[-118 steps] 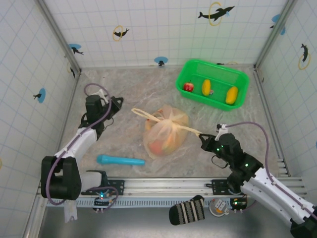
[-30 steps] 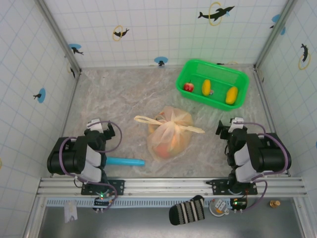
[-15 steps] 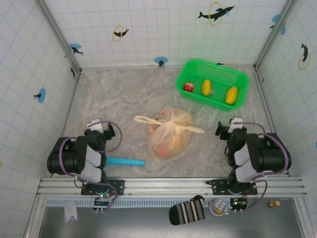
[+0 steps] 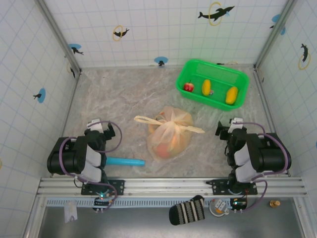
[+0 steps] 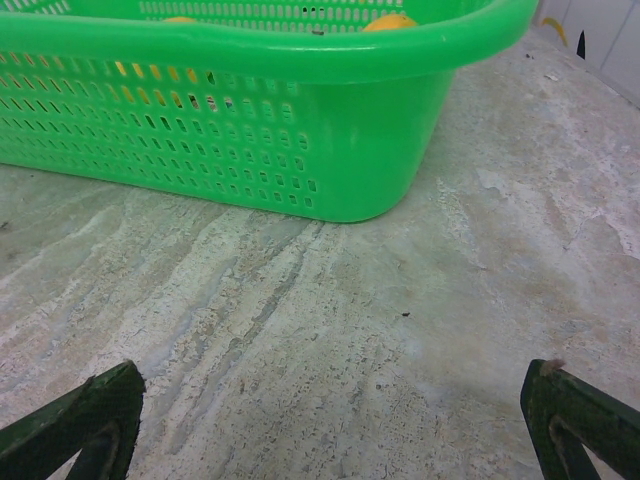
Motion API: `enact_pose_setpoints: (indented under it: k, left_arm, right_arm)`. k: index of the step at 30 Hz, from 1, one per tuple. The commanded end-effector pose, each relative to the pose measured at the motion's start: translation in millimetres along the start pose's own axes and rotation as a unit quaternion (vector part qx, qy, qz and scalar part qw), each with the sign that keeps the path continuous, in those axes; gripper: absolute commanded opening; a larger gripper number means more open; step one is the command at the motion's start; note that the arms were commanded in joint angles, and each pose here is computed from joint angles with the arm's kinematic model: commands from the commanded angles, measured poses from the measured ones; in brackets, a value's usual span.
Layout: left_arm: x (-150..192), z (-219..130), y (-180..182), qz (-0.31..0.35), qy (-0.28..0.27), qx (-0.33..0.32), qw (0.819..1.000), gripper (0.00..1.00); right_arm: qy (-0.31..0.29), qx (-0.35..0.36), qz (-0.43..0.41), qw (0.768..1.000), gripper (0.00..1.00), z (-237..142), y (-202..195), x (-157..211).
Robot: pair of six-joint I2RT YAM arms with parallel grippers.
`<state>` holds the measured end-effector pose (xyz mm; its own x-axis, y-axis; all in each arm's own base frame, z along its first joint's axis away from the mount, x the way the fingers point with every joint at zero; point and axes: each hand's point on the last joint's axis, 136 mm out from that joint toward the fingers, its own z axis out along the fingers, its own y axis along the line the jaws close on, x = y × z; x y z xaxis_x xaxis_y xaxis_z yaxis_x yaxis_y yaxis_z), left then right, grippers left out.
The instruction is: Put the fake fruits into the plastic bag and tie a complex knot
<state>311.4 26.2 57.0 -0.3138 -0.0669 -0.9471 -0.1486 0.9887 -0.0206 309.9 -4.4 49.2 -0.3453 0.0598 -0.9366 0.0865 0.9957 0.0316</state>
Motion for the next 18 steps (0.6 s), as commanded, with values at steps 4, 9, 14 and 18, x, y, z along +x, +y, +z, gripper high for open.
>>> enact_pose_setpoints:
  k: [4, 9, 14, 18]
  left_arm:
    - [-1.6, -1.2, -0.9, -0.008, -0.004, 0.005, 1.0, 0.98]
    - [-1.9, -1.3, -0.7, -0.009, -0.004, 0.005, 1.0, 0.98]
    - [-1.4, 0.1, -0.9, -0.01, -0.002, 0.005, 1.0, 0.98]
    - [-1.6, -1.3, -0.9, -0.009, -0.003, 0.006, 1.0, 0.98]
  right_arm:
    - [-0.006, 0.001, -0.001, 1.0, 1.0, -1.3, -1.1, -3.0]
    - [-0.006, 0.001, -0.002, 1.0, 1.0, -1.3, -0.9, -3.1]
    - [-0.006, 0.001, -0.001, 1.0, 0.99, -1.3, -1.1, -3.0]
    - [-0.006, 0.001, -0.001, 1.0, 1.0, -1.3, -1.0, -3.3]
